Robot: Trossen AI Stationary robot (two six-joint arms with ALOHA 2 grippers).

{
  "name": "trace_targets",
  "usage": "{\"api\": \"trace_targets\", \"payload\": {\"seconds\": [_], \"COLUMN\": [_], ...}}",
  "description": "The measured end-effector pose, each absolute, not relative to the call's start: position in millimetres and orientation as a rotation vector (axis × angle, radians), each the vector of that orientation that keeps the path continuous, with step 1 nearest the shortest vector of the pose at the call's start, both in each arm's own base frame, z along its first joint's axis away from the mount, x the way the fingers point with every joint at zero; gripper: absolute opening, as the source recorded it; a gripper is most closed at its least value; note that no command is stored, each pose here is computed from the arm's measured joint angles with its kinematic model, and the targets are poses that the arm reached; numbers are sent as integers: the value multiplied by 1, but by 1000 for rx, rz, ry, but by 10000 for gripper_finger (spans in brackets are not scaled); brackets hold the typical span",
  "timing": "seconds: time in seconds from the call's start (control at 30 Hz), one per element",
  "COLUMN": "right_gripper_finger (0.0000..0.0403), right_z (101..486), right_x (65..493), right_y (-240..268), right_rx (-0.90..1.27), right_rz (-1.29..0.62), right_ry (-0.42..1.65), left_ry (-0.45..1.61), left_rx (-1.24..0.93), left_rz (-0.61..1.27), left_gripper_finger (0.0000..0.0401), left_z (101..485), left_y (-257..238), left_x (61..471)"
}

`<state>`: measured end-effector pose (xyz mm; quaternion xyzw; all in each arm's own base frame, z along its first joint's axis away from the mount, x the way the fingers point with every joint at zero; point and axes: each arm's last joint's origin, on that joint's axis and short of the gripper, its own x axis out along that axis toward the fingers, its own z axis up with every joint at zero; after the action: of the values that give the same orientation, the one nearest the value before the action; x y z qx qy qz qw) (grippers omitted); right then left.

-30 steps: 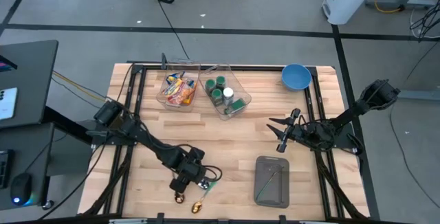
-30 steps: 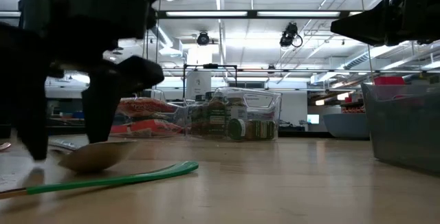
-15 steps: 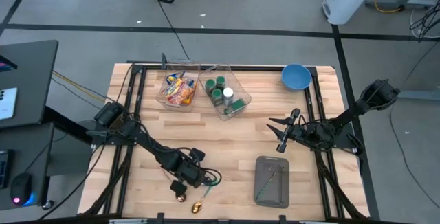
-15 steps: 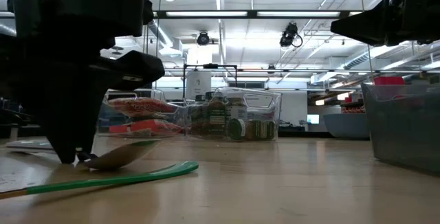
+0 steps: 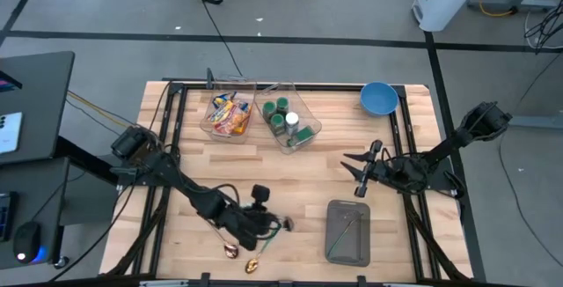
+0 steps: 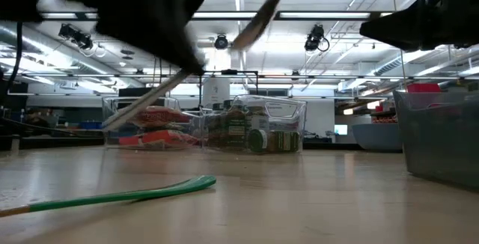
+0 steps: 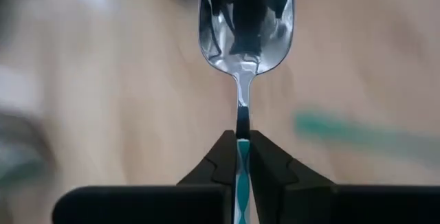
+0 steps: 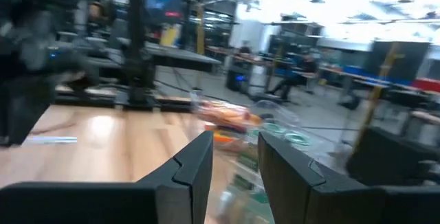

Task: Pick & Place Food Item
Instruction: Put the white spoon into the gray bin

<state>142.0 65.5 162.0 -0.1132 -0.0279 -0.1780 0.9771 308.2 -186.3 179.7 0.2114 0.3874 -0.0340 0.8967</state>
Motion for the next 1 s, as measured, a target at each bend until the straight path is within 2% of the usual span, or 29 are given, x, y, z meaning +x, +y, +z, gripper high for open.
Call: {"api": "trace_targets", "payload": {"seconds": [0.2, 0.33, 0.43, 0.63, 0.73, 1.0], "right_gripper_finger": [126, 133, 162, 272, 310, 325], "right_z": [162, 164, 165, 165, 162, 186], "right_x": [144, 145, 146, 150, 154, 186], "right_y": [70, 69, 67, 56, 51, 51], "right_rx": [-164, -146, -137, -55, -58, -101], "right_rz": [-154, -135, -151, -217, -248, -313], "right_ry": [-98, -126, -135, -141, -106, -47], "left_ry": [408, 218, 171, 131, 135, 185], "left_rx": [366, 261, 212, 158, 151, 138], "left_rz": [-28, 46, 112, 261, 394, 617], "left_gripper_finger": [24, 24, 24, 24, 24, 24], "left_z": [197, 191, 185, 193, 194, 180], "left_y": [-185, -157, -135, -104, -88, -57], "left_x": [329, 333, 334, 351, 362, 398]}}
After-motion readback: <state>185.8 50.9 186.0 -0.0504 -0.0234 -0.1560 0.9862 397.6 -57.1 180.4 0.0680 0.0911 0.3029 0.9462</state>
